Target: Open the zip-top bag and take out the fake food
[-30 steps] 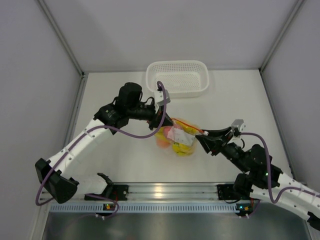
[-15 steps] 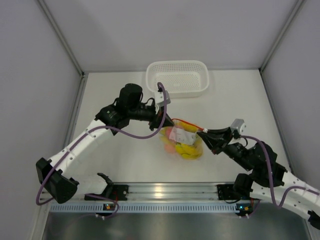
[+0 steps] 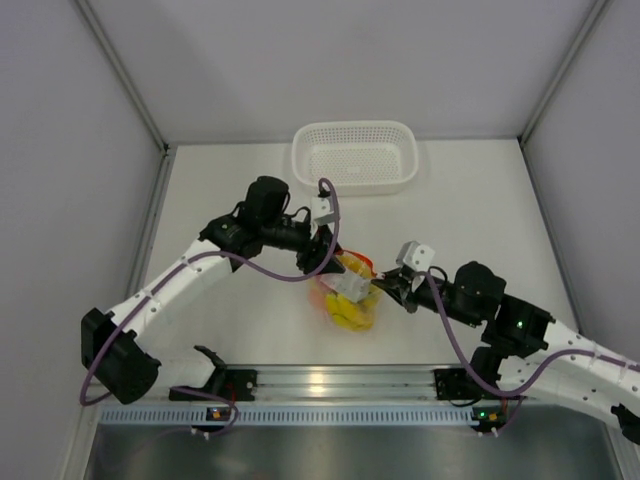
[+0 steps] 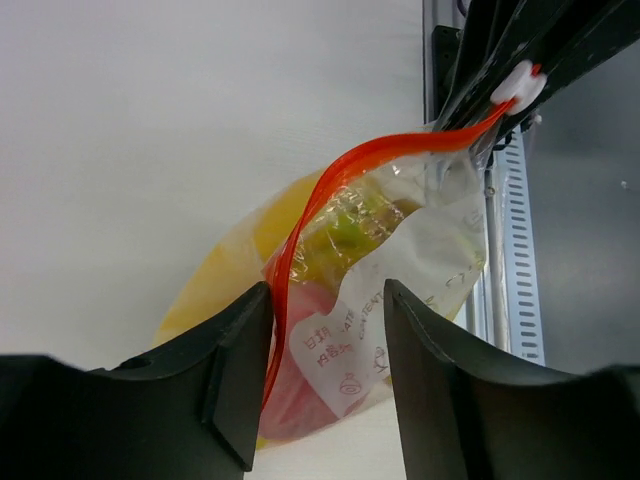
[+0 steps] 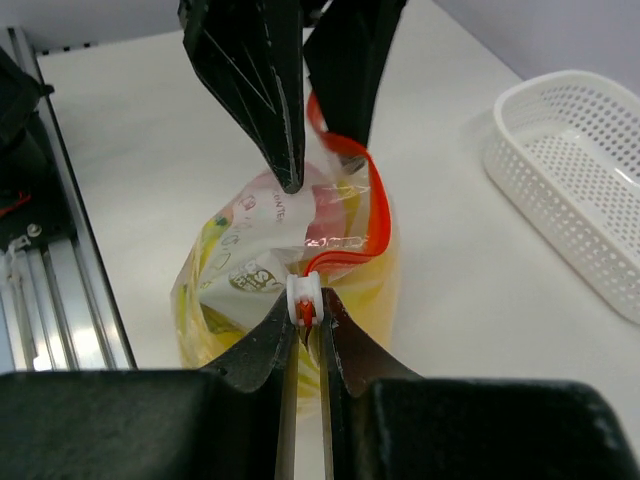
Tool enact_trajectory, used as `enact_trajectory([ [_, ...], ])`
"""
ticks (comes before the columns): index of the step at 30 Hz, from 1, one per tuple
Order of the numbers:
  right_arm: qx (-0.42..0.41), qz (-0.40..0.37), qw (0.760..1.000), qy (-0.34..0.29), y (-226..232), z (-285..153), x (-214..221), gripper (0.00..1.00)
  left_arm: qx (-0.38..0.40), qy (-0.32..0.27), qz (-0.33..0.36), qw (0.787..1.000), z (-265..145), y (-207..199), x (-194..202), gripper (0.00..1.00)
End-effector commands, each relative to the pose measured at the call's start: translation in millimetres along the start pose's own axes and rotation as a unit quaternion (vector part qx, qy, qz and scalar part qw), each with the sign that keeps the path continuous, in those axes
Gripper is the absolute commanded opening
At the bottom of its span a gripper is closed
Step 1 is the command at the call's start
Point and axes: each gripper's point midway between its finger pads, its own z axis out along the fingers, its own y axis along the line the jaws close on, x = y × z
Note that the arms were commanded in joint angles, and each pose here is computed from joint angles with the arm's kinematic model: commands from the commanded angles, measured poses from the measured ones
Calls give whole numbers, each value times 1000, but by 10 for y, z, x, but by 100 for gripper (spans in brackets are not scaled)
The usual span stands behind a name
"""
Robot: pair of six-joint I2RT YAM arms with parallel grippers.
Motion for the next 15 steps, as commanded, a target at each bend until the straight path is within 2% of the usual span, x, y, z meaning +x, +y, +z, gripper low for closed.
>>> enact_trajectory([
  [1, -26, -13, 1000, -5, 83, 39, -62, 0, 61, -47, 49, 996, 2, -185, -295, 55],
  [4, -27, -15, 1000, -3, 83, 55, -44, 0, 62, -56, 56, 995, -21, -191, -421, 67],
  [9, -33, -18, 999, -6, 99, 43, -79, 0, 53, -70, 93, 992, -40, -182, -651, 72],
  [15, -34, -18, 999, -13, 106, 22, -86, 0, 54, -69, 134, 987, 99, -265, -760, 71],
])
